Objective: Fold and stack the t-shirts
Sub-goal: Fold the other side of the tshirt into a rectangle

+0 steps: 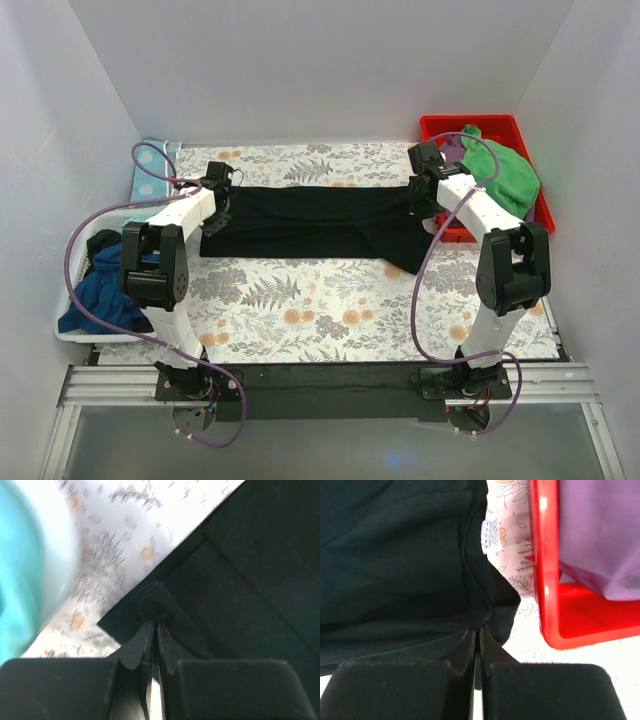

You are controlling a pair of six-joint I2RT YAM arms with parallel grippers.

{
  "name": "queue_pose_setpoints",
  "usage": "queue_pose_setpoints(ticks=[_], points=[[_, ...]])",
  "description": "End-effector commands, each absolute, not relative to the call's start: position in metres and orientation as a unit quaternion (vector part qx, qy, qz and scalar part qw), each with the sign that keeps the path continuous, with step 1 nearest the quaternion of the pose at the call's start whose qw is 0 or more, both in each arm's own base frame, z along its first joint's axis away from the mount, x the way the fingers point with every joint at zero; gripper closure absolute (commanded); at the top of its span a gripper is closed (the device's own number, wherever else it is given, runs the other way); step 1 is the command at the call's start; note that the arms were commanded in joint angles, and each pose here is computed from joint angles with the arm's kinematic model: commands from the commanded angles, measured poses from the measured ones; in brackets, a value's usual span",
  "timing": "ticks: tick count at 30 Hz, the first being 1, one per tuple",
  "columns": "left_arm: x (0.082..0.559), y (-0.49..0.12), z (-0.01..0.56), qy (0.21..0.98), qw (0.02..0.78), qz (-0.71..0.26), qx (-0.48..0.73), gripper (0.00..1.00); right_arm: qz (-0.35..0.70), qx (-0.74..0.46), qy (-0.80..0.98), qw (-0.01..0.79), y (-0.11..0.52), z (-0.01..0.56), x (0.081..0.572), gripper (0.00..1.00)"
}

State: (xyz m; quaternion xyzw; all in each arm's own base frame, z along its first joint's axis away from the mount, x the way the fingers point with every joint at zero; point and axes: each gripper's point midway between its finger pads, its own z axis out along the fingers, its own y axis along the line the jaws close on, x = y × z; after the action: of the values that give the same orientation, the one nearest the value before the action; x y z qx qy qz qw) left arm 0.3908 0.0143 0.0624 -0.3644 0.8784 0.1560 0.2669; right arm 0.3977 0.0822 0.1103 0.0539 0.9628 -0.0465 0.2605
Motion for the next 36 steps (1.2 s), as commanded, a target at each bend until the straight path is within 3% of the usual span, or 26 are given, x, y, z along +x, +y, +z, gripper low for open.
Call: queue_pose_setpoints(ticks=[1,13,15,16,17,20,23,36], points=[[0.417,0.026,0.077,0.865,0.299,0.171,-0.366,1.00,-0.049,0.043,0.958,0.278,0.080,0.119,0.417,0.99],[0.488,0.019,0.073,0.867,0.315,0.164,-0.350,0.97,-0.032,0.053,0.963,0.262,0.083,0.098,0.454,0.99],[0.498,0.019,0.078,0.865,0.324,0.161,-0.349,0.86,-0.031,0.053,0.964,0.257,0.082,0.096,0.460,0.94],[0.506,0.018,0.083,0.862,0.331,0.157,-0.350,0.71,-0.027,0.054,0.962,0.266,0.084,0.103,0.467,0.90],[0.509,0.018,0.086,0.861,0.335,0.156,-0.349,0.63,-0.029,0.056,0.963,0.263,0.082,0.101,0.470,0.83],[0.513,0.020,0.098,0.854,0.346,0.159,-0.355,0.37,-0.029,0.058,0.961,0.270,0.081,0.111,0.478,0.76],[0.507,0.023,0.107,0.848,0.354,0.161,-0.359,0.26,-0.037,0.058,0.956,0.284,0.078,0.124,0.484,0.73],[0.467,0.004,0.105,0.869,0.332,0.098,-0.354,0.25,0.002,0.041,0.958,0.284,0.102,0.137,0.471,0.73]])
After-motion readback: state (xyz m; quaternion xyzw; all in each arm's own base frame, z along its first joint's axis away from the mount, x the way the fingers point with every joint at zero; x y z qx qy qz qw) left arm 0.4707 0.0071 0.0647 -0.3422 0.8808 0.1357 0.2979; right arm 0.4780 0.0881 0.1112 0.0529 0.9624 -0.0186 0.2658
